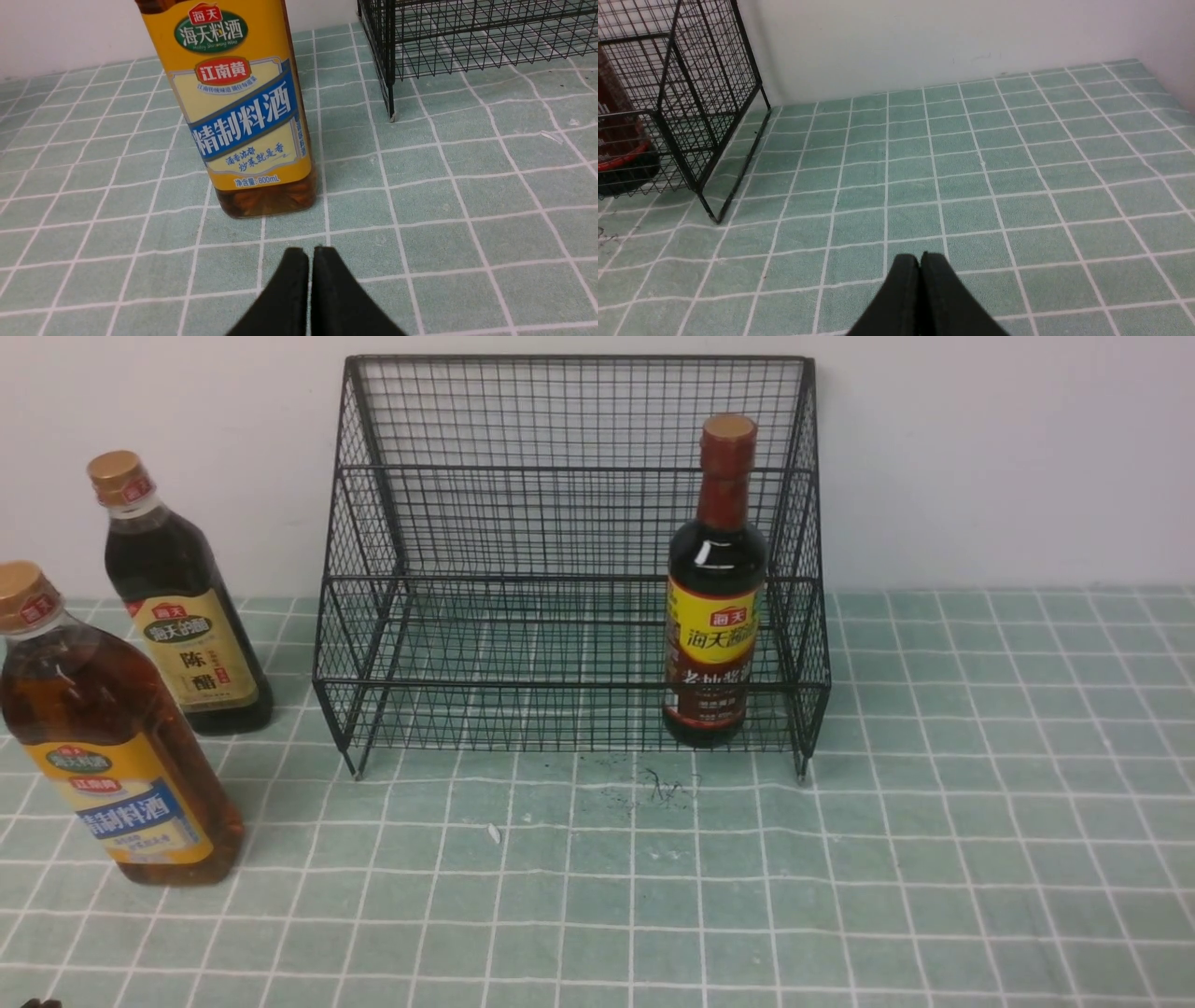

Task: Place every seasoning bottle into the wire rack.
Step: Use the left arm to grab the condiment bottle closest to it

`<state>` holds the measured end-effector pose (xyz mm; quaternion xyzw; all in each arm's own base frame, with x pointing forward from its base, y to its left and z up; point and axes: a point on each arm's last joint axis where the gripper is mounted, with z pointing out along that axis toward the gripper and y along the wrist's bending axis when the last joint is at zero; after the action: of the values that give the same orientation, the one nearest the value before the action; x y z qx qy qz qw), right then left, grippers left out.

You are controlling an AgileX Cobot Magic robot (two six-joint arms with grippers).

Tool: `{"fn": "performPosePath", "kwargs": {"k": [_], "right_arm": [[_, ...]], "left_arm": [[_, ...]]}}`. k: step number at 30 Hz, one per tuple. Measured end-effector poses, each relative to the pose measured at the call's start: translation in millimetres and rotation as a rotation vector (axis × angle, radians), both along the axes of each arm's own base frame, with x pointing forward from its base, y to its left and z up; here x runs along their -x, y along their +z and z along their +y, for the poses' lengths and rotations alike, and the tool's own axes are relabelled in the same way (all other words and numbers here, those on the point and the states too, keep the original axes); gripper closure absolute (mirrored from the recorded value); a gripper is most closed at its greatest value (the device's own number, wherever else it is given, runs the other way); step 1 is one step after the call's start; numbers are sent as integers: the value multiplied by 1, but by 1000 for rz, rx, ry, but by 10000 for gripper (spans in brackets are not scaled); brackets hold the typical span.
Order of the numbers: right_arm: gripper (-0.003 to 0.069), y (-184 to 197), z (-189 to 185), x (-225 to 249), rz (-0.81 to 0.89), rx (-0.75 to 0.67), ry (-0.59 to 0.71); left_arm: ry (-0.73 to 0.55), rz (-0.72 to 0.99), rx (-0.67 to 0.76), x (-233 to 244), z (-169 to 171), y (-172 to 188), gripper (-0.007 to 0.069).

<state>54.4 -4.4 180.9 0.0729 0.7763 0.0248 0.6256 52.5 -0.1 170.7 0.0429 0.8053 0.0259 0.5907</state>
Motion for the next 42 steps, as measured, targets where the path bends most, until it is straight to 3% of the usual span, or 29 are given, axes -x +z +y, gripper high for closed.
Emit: {"fn": "performPosePath", "kwargs": {"k": [42], "right_arm": [[673,0,4,0,-13,-2,45]], "left_arm": [[0,0,0,0,0,0,631]]}}
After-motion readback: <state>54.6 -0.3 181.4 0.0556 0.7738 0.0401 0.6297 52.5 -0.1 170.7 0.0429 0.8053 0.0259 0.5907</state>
